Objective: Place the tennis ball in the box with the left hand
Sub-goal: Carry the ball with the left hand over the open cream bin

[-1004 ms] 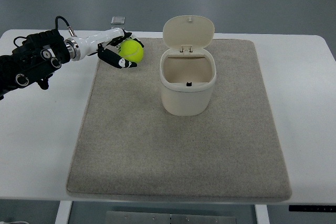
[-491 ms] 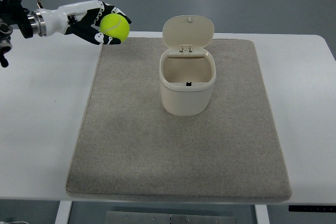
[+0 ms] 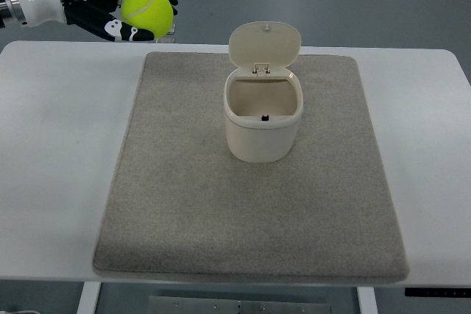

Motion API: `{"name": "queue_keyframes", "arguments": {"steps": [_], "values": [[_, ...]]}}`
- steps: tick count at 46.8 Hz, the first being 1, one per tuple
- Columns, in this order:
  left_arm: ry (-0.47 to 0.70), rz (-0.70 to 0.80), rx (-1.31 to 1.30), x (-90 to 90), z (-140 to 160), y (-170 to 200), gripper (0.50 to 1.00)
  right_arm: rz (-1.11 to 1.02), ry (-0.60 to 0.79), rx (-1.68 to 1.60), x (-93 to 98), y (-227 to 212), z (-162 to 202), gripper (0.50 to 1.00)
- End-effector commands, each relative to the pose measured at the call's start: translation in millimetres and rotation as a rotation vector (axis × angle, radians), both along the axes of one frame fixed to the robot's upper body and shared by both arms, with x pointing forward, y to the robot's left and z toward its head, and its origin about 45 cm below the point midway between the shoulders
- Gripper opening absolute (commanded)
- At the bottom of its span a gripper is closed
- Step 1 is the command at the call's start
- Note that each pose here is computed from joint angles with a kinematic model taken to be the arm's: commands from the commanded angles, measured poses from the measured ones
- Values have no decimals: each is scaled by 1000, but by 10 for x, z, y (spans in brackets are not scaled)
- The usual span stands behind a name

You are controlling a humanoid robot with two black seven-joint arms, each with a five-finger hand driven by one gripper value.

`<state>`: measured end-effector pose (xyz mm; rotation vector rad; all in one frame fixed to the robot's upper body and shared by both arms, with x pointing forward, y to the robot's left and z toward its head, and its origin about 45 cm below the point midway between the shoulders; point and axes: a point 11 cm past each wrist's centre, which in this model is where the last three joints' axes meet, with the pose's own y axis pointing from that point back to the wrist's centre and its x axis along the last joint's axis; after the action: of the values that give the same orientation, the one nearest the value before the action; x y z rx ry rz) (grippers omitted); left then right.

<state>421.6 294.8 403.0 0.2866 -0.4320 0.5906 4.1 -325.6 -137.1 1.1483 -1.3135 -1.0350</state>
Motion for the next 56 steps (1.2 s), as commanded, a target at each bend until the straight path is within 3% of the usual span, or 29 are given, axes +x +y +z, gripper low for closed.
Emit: {"name": "queue_keyframes", "arguments": {"steps": [1,23,56], "values": [[-3,-15,0,-38,20,-31,500,0,0,0,-1,-1,0,901],[24,-110,-6,-202,-75,-303,500,0,0,0,-1,-1,0,901],[103,-169,-46,-98,-472,-744,500,0,0,0,-1,-1,0,901]]}}
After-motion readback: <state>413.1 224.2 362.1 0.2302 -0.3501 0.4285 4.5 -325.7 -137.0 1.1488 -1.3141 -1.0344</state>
